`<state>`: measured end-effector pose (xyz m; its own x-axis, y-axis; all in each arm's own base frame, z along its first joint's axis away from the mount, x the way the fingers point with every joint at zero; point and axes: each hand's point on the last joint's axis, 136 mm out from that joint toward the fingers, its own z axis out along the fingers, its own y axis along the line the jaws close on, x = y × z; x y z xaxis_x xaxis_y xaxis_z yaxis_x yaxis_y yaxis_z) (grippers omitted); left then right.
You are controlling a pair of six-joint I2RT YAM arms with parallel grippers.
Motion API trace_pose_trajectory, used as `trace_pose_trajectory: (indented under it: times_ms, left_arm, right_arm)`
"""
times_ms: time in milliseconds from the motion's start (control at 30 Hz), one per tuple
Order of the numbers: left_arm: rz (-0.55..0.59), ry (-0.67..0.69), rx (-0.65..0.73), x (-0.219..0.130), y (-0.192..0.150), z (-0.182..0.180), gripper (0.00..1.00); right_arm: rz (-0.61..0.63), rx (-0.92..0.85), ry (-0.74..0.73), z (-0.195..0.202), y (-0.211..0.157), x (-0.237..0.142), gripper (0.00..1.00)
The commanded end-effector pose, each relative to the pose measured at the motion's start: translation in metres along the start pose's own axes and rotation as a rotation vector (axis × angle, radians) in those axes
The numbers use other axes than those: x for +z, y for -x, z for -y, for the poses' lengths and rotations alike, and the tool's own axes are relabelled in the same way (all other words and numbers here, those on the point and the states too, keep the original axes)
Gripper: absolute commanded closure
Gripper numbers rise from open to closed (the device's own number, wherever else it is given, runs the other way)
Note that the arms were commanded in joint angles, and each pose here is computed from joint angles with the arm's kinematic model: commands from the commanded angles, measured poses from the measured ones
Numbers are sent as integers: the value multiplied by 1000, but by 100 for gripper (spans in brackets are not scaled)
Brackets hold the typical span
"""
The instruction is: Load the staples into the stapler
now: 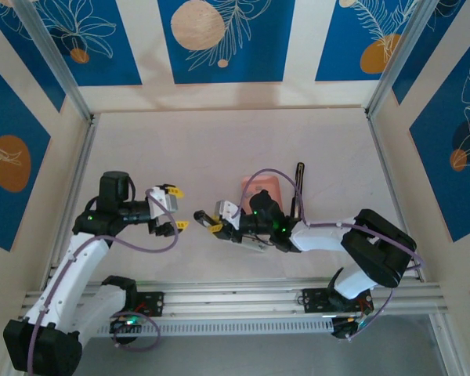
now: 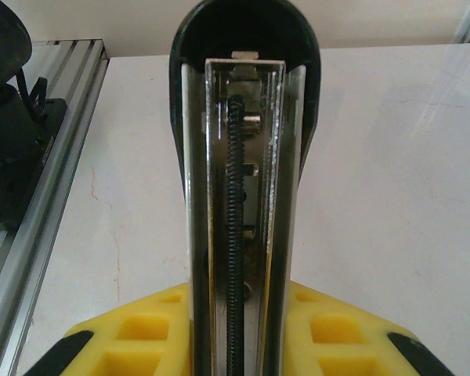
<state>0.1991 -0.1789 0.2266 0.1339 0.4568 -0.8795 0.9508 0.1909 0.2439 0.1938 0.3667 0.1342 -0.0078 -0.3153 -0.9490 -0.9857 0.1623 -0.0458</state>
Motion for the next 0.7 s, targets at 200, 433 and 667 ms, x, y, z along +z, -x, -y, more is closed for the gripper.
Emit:
trace_pose_trajectory:
  times_ms: [200,433,667]
  left_arm:
    - [35,-169,109,3,14,24,31]
    - [22,-222,84,14,15,26,35]
    - [9,-259,85,26,10,32,43]
  right_arm:
    - [135,-113,9,-7,26,-5,80]
    - [148,-115,34,-14,29,-4,80]
    - [158,-116,36,-18,31,-2,80]
